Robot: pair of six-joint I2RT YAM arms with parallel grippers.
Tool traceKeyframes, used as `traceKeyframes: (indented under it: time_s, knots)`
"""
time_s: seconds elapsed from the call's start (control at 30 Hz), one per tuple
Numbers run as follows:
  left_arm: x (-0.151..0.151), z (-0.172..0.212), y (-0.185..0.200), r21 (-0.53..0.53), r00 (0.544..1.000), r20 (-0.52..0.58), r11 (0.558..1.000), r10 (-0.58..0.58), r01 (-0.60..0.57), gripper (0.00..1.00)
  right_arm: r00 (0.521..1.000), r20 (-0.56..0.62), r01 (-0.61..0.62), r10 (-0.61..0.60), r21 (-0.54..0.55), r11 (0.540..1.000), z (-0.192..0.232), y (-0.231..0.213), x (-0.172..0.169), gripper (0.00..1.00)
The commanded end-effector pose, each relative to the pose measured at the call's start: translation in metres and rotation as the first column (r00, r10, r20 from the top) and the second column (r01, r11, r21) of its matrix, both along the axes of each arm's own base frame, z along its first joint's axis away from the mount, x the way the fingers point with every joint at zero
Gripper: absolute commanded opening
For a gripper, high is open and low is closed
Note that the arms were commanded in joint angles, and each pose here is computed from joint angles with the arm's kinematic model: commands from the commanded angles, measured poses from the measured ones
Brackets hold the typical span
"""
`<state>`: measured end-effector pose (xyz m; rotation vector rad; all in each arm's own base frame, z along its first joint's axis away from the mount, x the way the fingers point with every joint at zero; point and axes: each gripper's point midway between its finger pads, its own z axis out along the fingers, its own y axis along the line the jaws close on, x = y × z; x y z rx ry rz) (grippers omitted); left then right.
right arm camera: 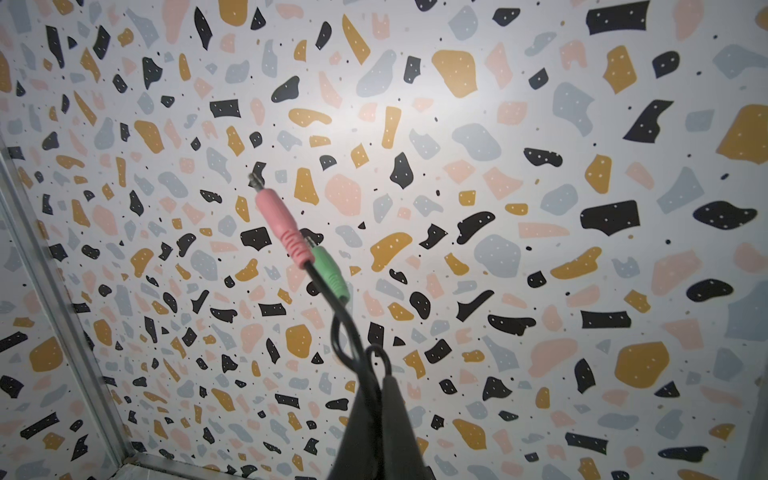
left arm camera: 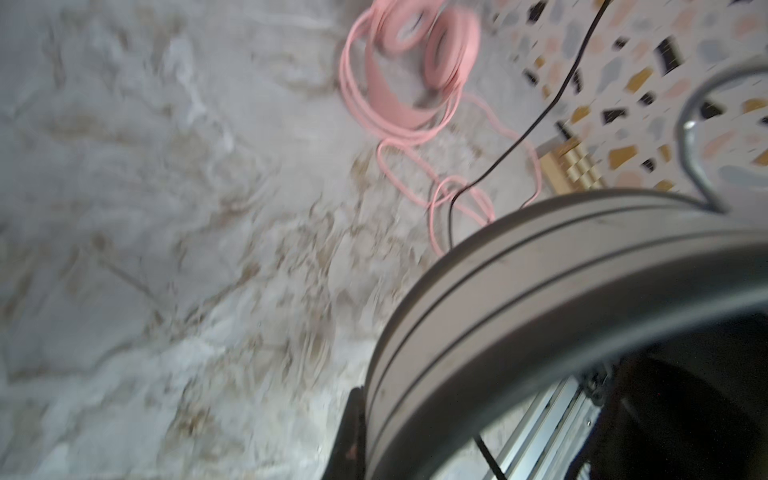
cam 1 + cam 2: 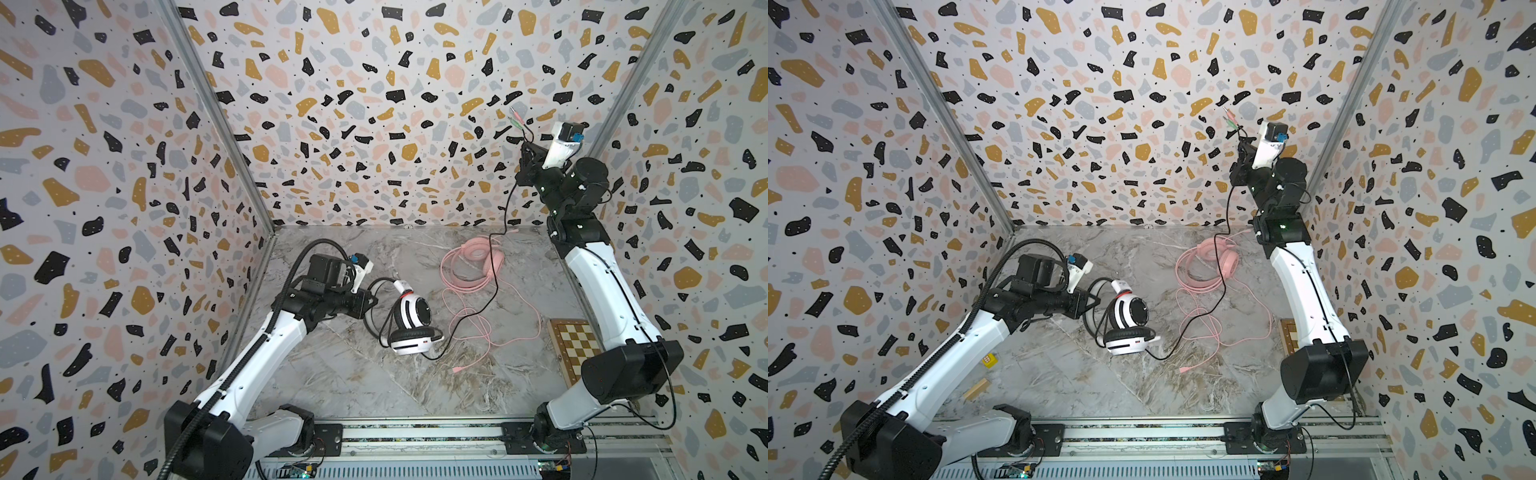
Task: Wrap the headphones
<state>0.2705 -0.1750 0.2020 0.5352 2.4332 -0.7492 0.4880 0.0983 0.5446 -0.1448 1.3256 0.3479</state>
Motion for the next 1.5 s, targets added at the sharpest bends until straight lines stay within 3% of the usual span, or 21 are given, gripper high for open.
traceKeyframes:
  time_s: [0.0,0.13,0.3,0.43,0.5,0.67,0.77,0.87,1.1,1.23,1.3,1.47]
  knots:
    - [-0.022,-0.006,0.017,0.089,0.998,-0.062,0.996,-0.002,0.007,0.0,0.999,0.009,-0.042,0.042,-0.02,0.999,0.012,0.008,-0.003,0.0]
    - [-0.014,-0.007,0.03,0.163,0.997,-0.046,0.985,0.057,-0.049,0.0,0.997,-0.019,-0.075,0.075,-0.023,0.997,0.004,0.015,0.006,0.0]
    - [-0.013,-0.025,0.041,0.262,0.991,-0.112,0.964,0.076,-0.045,0.0,0.995,-0.032,-0.097,0.096,-0.021,0.995,0.0,0.019,0.012,0.0]
    - [-0.019,-0.025,0.023,0.173,0.986,-0.167,0.985,0.004,0.025,0.0,0.987,-0.062,-0.151,0.15,-0.017,0.988,-0.012,0.035,0.019,0.0]
    - [-0.015,-0.022,0.024,0.185,0.988,-0.155,0.983,0.02,0.009,0.0,0.977,-0.088,-0.198,0.195,-0.023,0.98,-0.022,0.049,0.021,0.0]
    - [-0.005,-0.013,0.023,0.163,0.993,-0.106,0.986,0.05,-0.033,0.0,0.93,-0.264,-0.279,0.255,-0.054,0.959,-0.092,0.09,0.031,0.0]
    - [-0.003,-0.003,0.016,0.107,0.995,-0.088,0.994,0.037,-0.028,0.0,0.885,-0.39,-0.296,0.256,-0.045,0.954,-0.152,0.098,0.039,0.0]
    - [-0.001,-0.001,0.021,0.123,0.995,-0.08,0.991,0.056,-0.046,0.0,0.838,-0.483,-0.305,0.253,-0.031,0.952,-0.2,0.1,0.041,0.0]
    - [-0.003,-0.008,0.025,0.11,0.994,-0.088,0.992,0.069,-0.059,0.0,0.783,-0.593,-0.267,0.184,-0.054,0.962,-0.257,0.091,0.046,0.01]
    - [0.002,-0.004,0.029,0.075,0.993,-0.063,0.993,0.101,-0.096,0.0,0.679,-0.718,-0.299,0.155,-0.077,0.951,-0.302,0.093,0.062,0.28]
    - [0.003,-0.001,0.03,0.056,0.993,-0.054,0.993,0.109,-0.106,0.0,0.645,-0.749,-0.317,0.15,-0.085,0.945,-0.312,0.094,0.062,0.36]
    - [0.007,-0.005,0.034,0.038,0.991,-0.054,0.992,0.126,-0.124,0.0,0.643,-0.751,-0.329,0.151,-0.092,0.94,-0.31,0.091,0.04,0.57]
